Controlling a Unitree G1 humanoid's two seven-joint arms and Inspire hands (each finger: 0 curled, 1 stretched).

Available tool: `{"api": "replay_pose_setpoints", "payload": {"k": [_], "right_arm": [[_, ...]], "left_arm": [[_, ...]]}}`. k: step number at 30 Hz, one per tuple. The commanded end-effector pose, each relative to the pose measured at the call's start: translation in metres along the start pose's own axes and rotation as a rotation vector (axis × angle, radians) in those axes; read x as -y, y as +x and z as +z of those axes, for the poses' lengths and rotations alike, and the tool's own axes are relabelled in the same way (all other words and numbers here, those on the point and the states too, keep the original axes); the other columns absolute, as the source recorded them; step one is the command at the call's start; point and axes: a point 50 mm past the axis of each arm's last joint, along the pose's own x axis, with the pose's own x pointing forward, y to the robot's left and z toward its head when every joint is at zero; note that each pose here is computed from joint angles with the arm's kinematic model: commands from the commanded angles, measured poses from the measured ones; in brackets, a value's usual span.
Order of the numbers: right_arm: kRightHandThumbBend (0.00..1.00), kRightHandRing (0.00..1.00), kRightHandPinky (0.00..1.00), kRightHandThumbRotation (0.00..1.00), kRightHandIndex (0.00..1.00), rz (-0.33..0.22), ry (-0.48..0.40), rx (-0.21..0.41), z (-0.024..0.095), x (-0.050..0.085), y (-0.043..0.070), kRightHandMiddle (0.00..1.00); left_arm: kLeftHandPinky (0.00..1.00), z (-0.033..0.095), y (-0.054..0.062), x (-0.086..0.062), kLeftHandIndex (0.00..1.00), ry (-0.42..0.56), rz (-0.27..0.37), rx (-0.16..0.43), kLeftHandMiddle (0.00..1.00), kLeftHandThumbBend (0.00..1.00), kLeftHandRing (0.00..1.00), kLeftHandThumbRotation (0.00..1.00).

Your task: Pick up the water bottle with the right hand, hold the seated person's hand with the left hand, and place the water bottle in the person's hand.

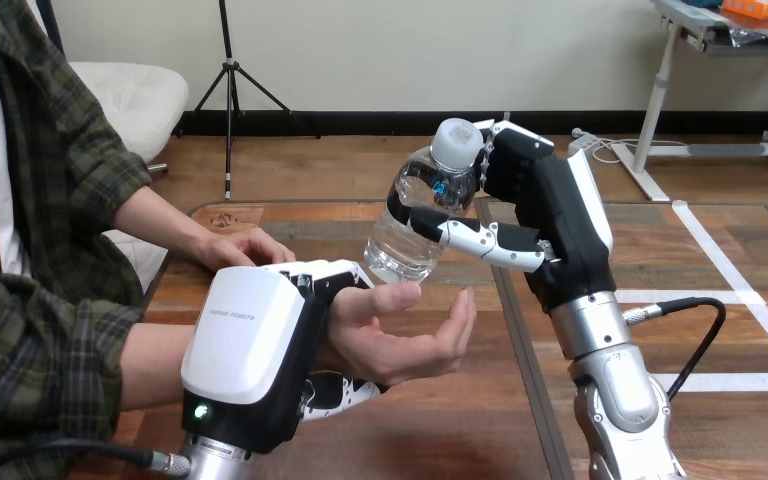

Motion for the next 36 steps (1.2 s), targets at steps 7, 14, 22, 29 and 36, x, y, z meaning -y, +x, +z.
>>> {"api": "replay_pose_setpoints", "payload": {"k": [7,14,22,29,36], "right_arm": [[0.69,0.36,0.31,0.00,0.55,-0.013,0.066,0.106,0.022,0.003,0.007,0.44],[0.65,0.38,0.35,0.00,0.56,0.003,0.089,0.107,0.024,0.006,0.000,0.45],[0.65,0.42,0.43,0.00,0.57,0.010,0.083,0.105,0.026,0.009,-0.007,0.47],[0.65,0.45,0.46,0.00,0.57,0.013,0.062,0.108,0.027,0.012,-0.013,0.49],[0.65,0.46,0.46,0.00,0.57,0.023,0.014,0.114,0.029,0.015,-0.019,0.50]], "left_arm": [[0.31,0.015,0.018,-0.009,0.47,-0.030,0.076,0.088,0.45,0.90,0.39,0.00],[0.31,0.015,0.018,-0.009,0.47,-0.028,0.077,0.087,0.45,0.89,0.39,0.00],[0.31,0.015,0.018,-0.010,0.48,-0.024,0.075,0.082,0.45,0.90,0.39,0.00],[0.31,0.014,0.018,-0.010,0.48,-0.023,0.074,0.077,0.46,0.89,0.39,0.00],[0.31,0.014,0.019,-0.011,0.48,-0.018,0.080,0.080,0.46,0.90,0.39,0.00]]}}
